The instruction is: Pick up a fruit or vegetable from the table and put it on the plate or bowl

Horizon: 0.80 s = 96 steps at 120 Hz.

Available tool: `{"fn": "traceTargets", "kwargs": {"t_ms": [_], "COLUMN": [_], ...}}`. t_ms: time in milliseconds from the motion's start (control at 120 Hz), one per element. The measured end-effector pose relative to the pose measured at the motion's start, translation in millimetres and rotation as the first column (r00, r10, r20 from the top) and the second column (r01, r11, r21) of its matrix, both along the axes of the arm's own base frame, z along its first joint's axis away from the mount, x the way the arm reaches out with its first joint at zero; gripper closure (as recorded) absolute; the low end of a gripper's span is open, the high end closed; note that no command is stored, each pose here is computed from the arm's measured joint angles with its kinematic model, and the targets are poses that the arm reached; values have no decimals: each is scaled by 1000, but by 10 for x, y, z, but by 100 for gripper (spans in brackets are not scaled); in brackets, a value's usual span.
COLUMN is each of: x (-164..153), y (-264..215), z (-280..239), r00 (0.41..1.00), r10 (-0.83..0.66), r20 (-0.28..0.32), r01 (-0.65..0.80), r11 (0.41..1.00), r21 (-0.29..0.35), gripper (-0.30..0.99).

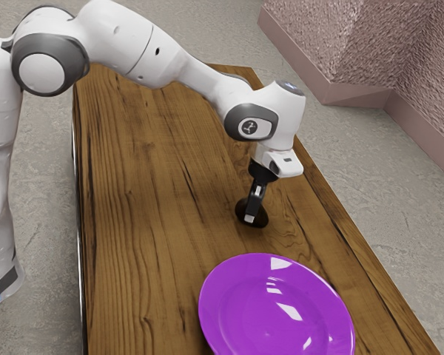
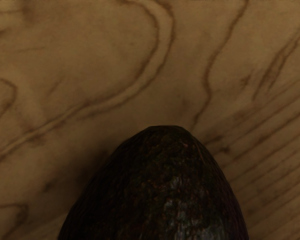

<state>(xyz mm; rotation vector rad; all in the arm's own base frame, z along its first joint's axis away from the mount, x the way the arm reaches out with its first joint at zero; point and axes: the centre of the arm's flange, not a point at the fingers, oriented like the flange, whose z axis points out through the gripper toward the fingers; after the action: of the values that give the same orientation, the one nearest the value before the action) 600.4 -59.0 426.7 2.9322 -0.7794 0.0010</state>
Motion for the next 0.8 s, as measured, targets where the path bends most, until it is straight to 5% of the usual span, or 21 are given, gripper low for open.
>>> {"fn": "traceTargets", "kwargs": {"t_ms": [500,800], "x": [3,114], "y": [8,-72], "z": [60,866], "r00": [1000,988], "r10": [5,-7], "r20": [15,155], "r01": [-5,6], "r11": [1000,1000], "r21": [11,8], "gripper": [35,39]}}
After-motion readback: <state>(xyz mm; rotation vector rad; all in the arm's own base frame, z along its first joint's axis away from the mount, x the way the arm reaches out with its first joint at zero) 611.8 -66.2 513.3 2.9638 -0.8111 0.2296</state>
